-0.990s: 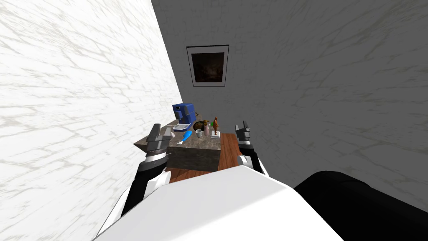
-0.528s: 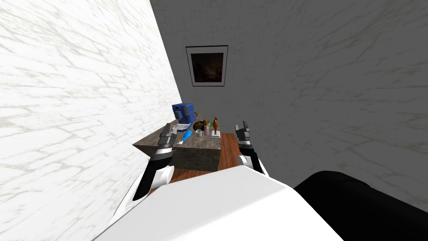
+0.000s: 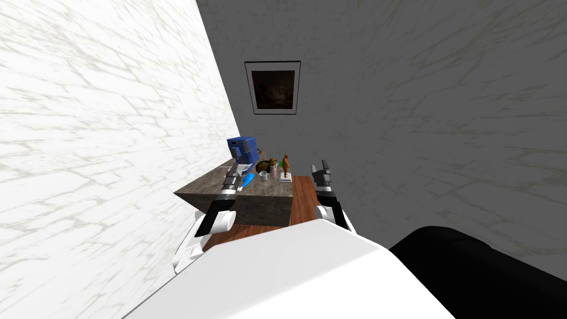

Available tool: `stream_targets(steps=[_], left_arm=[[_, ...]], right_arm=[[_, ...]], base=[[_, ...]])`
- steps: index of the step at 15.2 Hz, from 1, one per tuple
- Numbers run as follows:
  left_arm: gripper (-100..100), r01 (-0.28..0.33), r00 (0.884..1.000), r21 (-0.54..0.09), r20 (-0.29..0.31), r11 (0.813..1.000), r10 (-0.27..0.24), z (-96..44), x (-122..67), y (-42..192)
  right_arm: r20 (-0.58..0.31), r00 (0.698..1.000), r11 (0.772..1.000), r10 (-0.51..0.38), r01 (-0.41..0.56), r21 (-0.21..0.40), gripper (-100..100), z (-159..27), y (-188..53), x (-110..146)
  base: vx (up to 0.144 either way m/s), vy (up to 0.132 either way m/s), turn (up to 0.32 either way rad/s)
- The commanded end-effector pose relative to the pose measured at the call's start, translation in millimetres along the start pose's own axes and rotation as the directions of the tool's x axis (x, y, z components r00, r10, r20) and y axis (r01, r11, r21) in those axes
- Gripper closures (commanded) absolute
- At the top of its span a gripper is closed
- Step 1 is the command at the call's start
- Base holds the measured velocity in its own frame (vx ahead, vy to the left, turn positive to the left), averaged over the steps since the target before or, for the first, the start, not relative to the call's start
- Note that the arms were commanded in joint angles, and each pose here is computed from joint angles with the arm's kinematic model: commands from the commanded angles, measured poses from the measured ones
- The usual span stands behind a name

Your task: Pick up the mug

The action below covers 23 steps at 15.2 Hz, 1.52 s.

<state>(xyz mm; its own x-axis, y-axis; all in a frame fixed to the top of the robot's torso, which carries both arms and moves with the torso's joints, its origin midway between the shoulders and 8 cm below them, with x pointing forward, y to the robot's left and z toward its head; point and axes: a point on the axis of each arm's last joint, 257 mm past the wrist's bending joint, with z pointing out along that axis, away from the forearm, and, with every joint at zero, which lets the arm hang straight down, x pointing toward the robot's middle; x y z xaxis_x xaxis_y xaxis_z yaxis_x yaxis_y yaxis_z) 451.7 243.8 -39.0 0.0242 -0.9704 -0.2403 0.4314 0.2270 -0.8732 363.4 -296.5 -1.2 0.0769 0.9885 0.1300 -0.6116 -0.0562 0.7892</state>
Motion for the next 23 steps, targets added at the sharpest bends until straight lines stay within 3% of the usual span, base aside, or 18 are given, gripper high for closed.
stream_targets(steps=[1,2,3,5,6,8,9,11,12,17,18,20,22,23], left_arm=[[-100,0.001,1.0,-0.053,-0.017,0.999,-0.002,6.0,5.1,19],[-100,0.001,1.0,-0.064,-0.018,0.998,-0.002,5.9,5.2,22],[-100,0.002,0.999,-0.091,-0.038,0.996,-0.006,16.0,12.7,35],[-100,0.001,0.999,-0.123,-0.04,0.992,-0.006,15.1,13.5,44],[-100,0.001,0.998,-0.152,-0.062,0.988,-0.01,26.0,21.7,55],[-100,-0.001,0.998,-0.185,-0.064,0.983,-0.011,23.7,22.4,66],[-100,-0.004,0.996,-0.215,-0.086,0.977,-0.015,33.5,31.0,79],[-100,-0.007,0.996,-0.247,-0.09,0.969,-0.016,31.7,32.1,88],[-100,-0.01,0.994,-0.272,-0.111,0.962,-0.021,41.0,40.8,100],[-100,-0.028,0.989,-0.374,-0.146,0.927,-0.029,44.9,53.0,132],[-100,-0.035,0.985,-0.392,-0.169,0.919,-0.035,53.3,62.3,137],[-100,-0.044,0.984,-0.436,-0.176,0.899,-0.037,49.9,64.1,153],[-100,-0.059,0.978,-0.469,-0.205,0.881,-0.044,58.8,75.0,163],[-100,-0.065,0.977,-0.496,-0.207,0.866,-0.046,53.6,75.3,173]], right_arm=[[0.0,1.0,1.0,0.0,0.0,0.0,0,0.0,0,0],[0.0,1.0,1.0,0.0,0.0,0.0,0,0.0,0,0],[0.0,1.0,1.0,0.0,0.0,0.0,0,0.0,0,0],[0.0,1.0,1.0,0.0,0.0,0.0,0,0.0,0,0],[0.0,1.0,1.0,0.0,0.0,0.0,0,0.0,0,0],[0.0,1.0,1.0,0.0,0.0,0.0,0,0.0,0,0],[0.0,1.0,1.0,0.0,0.0,0.0,0,0.0,0,0],[0.0,1.0,1.0,0.0,0.0,0.0,0,0.0,0,0],[0.0,1.0,1.0,0.0,0.0,0.0,0,0.0,0,0],[0.0,1.0,1.0,0.0,0.0,0.0,0,0.0,0,0],[0.0,1.0,1.0,0.0,0.0,0.0,0,0.0,0,0],[0.0,1.0,1.0,0.0,0.0,0.0,0,0.0,0,0],[0.0,1.0,1.0,0.0,0.0,0.0,0,0.0,0,0],[0.0,1.0,1.0,0.0,0.0,0.0,0,0.0,0,0]], base=[[-0.009,0.032,-0.045],[-0.008,0.024,-0.011],[-0.007,0.023,-0.028],[-0.008,0.021,-0.03],[-0.008,0.027,-0.044],[-0.005,0.027,-0.036],[-0.004,0.025,-0.03],[-0.006,0.024,-0.031],[-0.003,0.026,-0.045],[-0.006,0.029,-0.034],[-0.005,0.032,-0.044],[-0.004,0.029,-0.037],[-0.002,0.025,-0.037],[0.0,0.025,-0.024]])
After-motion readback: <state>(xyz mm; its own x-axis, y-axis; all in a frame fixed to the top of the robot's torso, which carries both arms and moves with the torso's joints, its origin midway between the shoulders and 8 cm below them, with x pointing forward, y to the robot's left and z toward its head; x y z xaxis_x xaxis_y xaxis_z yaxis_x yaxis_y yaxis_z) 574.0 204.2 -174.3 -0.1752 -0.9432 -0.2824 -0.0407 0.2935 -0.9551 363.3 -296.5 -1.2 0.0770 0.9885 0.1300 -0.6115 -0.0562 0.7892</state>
